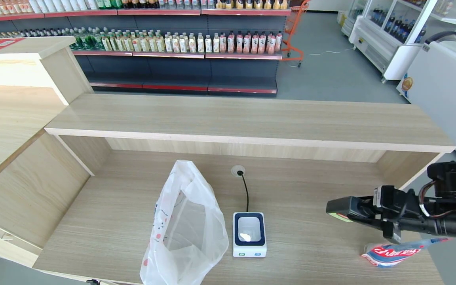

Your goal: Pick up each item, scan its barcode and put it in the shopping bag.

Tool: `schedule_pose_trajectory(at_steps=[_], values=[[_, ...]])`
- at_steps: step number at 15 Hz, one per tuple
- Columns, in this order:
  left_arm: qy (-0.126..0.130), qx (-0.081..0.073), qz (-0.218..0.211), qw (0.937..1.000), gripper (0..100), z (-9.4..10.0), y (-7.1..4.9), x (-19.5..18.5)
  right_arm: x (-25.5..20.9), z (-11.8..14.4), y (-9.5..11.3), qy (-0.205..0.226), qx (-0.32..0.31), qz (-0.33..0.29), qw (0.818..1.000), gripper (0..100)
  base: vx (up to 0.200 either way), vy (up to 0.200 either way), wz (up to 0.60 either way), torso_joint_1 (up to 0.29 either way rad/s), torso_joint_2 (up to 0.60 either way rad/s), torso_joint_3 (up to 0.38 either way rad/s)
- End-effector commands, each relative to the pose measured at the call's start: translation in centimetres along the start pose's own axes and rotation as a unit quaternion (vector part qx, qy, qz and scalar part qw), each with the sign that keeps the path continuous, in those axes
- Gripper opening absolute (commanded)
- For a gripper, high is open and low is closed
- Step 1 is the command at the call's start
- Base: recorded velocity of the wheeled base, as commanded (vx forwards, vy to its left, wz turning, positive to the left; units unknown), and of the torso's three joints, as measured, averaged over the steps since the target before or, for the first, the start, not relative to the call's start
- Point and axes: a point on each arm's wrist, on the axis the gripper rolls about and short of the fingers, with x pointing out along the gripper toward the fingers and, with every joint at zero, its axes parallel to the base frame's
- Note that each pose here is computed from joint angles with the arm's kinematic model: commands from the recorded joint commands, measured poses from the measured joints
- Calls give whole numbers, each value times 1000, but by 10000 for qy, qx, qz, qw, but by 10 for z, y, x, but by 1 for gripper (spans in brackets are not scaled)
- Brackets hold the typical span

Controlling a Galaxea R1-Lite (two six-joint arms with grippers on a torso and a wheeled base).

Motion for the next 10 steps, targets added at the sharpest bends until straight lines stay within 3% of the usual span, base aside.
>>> schedule_pose_trajectory(at_steps=[1, 2, 3, 4, 5, 7, 10], values=[[3, 1, 1, 10000, 100, 0, 0, 0, -19, 8, -9, -553, -1117, -277, 9918, 0, 0, 0, 0, 0, 0, 0], [-5, 1, 1, 10000, 100, 0, 0, 0, -21, 12, -7, -1159, -2221, -273, 9677, 0, 0, 0, 0, 0, 0, 0], [-5, -7, 1, 10000, 100, 0, 0, 0, -24, 16, -6, -1470, -3056, -373, 9400, 0, 0, 0, 0, 0, 0, 0], [-5, 1, 1, 10000, 100, 0, 0, 0, -23, 19, -5, -1629, -3594, -430, 9178, 0, 0, 0, 0, 0, 0, 0], [-5, -7, 1, 10000, 100, 0, 0, 0, -23, 38, 0, -1928, -4227, -415, 8846, 0, 0, 0, 0, 0, 0, 0], [-5, -7, 1, 10000, 100, 0, 0, 0, -12, 73, 12, -2396, -5084, -359, 8264, 0, 0, 0, 0, 0, 0, 0], [-5, -7, 1, 10000, 100, 0, 0, 0, 5, 102, 40, -3097, -6202, -298, 7201, 0, 0, 0, 0, 0, 0, 0]])
